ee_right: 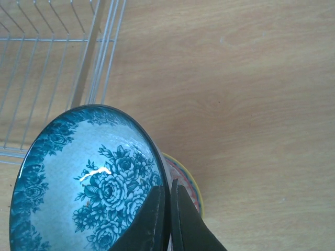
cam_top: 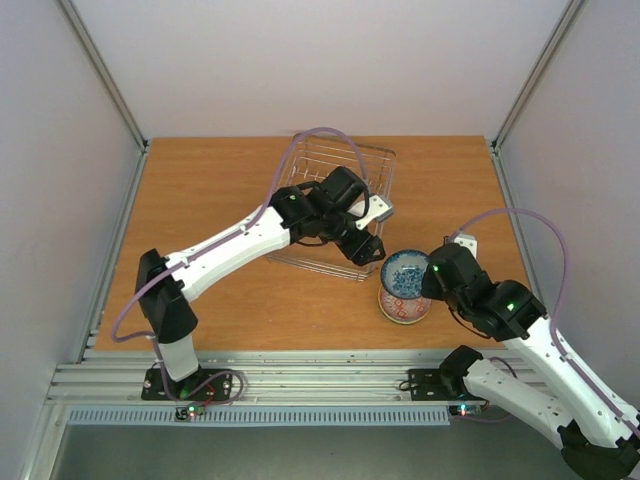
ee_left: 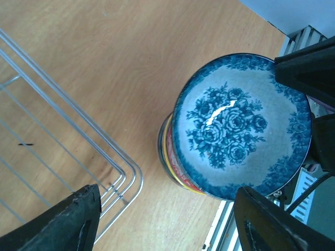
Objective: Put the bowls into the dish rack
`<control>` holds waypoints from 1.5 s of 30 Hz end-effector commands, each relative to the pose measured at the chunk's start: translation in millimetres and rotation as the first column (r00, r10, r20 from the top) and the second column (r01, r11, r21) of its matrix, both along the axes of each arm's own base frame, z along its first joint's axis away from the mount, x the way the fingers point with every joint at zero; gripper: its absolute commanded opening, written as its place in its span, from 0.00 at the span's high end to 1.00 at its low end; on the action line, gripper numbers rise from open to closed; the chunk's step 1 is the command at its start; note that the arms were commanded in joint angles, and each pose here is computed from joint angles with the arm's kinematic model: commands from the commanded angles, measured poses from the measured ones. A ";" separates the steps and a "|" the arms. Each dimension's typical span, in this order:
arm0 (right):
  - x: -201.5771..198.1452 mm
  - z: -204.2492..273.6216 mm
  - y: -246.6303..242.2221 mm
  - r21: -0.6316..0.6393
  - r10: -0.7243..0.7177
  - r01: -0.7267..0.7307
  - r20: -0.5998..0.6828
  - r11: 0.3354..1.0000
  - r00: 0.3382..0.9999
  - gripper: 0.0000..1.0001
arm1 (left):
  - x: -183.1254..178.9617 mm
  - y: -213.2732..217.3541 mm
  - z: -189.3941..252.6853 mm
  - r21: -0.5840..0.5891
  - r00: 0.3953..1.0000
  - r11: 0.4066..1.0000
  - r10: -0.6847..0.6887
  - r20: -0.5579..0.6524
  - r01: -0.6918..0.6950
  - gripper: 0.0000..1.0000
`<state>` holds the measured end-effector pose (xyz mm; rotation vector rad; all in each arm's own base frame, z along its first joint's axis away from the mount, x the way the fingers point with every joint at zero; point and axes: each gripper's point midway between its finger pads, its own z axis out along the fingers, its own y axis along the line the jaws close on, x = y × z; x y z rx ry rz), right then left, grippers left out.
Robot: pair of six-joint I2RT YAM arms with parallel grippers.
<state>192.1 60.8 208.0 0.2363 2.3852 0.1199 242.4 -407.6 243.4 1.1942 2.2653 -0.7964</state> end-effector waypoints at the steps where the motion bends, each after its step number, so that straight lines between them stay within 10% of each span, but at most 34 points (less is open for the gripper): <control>1: 15.4 28.6 16.5 0.046 0.046 -0.050 0.096 0.998 0.994 0.99 | -10.9 -10.5 -17.2 0.032 0.995 0.999 -0.029 -0.100 0.032 0.30; 18: 20.8 55.7 36.1 0.041 0.114 -0.122 0.162 0.992 0.980 0.99 | -6.2 -21.3 -45.0 0.059 0.985 0.998 -0.018 -0.170 0.028 0.32; 21: 21.5 58.8 37.2 0.033 0.116 -0.124 0.174 0.992 0.978 0.99 | -9.4 -23.0 -44.3 0.049 0.982 0.998 -0.028 -0.188 0.038 0.46; 26: 23.4 60.0 37.6 0.017 0.116 -0.121 0.179 0.992 0.977 0.99 | -11.8 -22.6 -44.9 0.048 0.980 0.998 -0.037 -0.197 0.048 0.99; 32: 23.9 57.2 38.3 0.009 0.120 -0.124 0.174 0.992 0.977 0.99 | -18.1 -22.7 -43.0 0.009 0.971 0.996 -0.079 -0.226 0.083 1.00; 45: 12.2 87.4 85.0 0.199 0.302 -0.365 0.288 0.909 0.909 0.32 | 15.4 17.8 -12.2 -0.274 0.958 0.959 -0.140 -0.252 0.068 0.99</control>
